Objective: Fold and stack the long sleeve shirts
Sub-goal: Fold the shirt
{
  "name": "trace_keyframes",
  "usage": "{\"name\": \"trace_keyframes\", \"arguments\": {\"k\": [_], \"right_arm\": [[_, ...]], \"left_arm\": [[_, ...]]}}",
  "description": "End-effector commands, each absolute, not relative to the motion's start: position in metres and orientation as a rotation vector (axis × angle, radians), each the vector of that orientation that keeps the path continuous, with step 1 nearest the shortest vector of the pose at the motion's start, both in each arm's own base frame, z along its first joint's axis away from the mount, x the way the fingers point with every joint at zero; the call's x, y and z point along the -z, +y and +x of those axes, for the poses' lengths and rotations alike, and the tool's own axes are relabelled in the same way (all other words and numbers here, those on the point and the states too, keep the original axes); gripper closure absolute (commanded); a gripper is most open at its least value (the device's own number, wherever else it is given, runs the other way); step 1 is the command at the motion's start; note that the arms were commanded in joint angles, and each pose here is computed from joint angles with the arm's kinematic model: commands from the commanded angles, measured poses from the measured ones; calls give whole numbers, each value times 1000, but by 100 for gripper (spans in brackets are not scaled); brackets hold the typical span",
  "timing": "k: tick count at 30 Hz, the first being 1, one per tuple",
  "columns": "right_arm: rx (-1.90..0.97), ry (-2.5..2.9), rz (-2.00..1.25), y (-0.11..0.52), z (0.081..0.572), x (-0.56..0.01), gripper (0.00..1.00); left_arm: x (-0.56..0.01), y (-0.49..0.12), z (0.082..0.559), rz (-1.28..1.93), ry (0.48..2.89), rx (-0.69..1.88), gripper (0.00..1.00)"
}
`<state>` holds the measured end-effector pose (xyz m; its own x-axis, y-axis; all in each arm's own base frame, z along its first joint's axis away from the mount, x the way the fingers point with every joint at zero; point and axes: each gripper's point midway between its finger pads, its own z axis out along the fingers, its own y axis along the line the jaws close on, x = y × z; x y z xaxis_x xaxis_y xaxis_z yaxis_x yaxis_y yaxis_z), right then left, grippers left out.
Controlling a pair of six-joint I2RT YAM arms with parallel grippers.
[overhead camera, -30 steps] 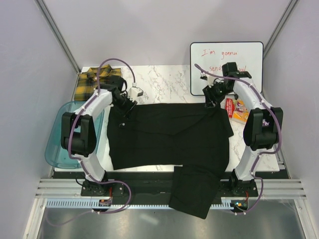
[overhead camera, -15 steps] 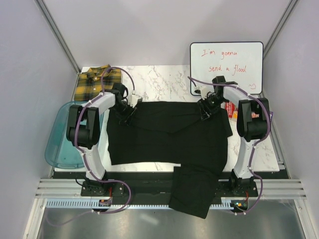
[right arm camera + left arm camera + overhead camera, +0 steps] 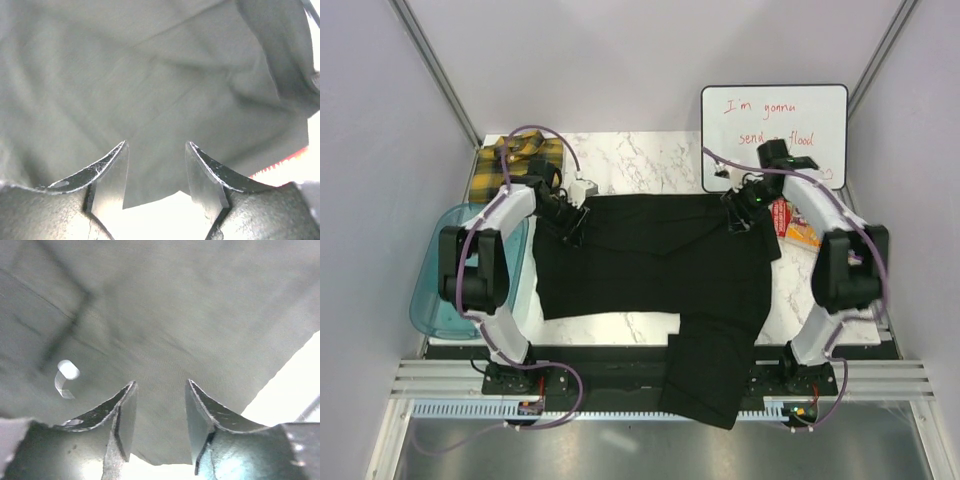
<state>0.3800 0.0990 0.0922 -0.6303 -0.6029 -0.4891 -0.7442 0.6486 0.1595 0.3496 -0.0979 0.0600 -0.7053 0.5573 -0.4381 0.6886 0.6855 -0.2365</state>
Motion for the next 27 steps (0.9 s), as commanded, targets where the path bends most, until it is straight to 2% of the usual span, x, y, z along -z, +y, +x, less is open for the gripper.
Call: {"name": "trace_keyframes", "arguments": {"k": [1,6,12,27], "right_arm": [[-503,2308,-1363,94,279,-153,43],[-473,2371,-1694,90,184,-113,43],[-504,2403,-1981,103,127,-86,43],[-366,2665,-2044,101,118,-41,48]], "left_arm": [[-125,-114,291,1133,2374,709,48],[-116,-106,234,1217,2354,715,45],[-94,-96,204,1225,2403,682,46],[-84,-81,201,1195,2407,528,46]]}}
